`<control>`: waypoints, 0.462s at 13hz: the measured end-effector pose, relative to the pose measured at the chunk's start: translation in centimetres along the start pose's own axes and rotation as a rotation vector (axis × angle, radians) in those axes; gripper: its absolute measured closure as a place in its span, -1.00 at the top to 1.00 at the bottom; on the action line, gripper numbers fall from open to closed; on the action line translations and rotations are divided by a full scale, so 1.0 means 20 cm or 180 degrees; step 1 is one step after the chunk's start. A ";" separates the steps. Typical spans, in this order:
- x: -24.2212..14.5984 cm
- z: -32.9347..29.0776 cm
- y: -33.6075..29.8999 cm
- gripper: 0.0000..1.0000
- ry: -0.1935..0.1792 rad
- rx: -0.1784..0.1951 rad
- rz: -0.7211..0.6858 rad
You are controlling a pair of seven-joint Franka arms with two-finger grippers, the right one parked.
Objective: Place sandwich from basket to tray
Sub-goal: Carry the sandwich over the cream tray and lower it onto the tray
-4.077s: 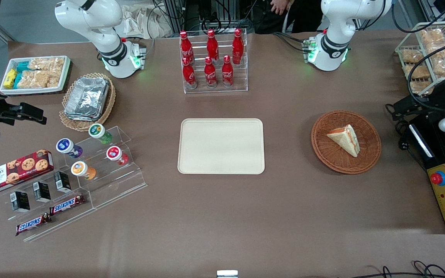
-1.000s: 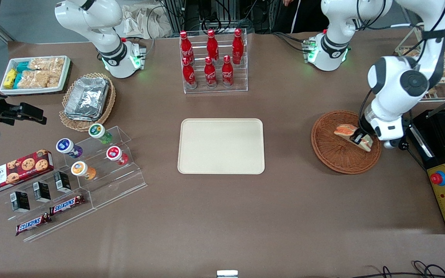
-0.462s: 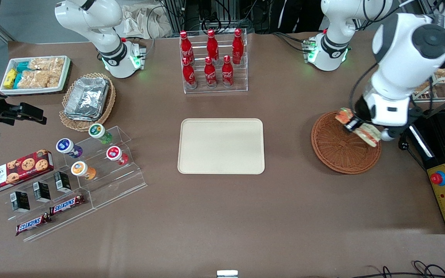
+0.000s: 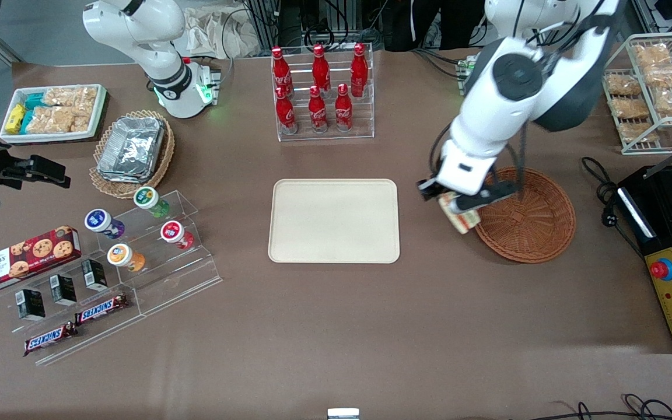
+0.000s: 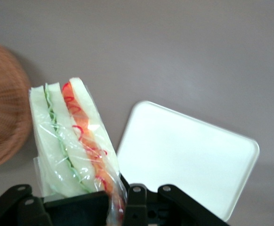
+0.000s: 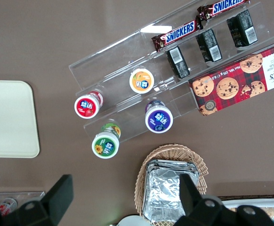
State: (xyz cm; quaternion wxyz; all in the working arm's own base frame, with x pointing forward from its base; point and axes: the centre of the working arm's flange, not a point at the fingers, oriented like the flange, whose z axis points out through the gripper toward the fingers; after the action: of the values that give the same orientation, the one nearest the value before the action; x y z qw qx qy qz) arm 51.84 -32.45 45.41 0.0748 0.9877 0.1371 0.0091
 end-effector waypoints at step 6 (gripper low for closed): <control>-0.15 0.76 0.24 -1.00 -0.0407 -0.0224 0.0717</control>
State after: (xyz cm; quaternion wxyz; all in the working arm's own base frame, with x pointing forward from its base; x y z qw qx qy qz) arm 50.80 -39.99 31.15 0.1165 0.9922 0.0198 -0.0408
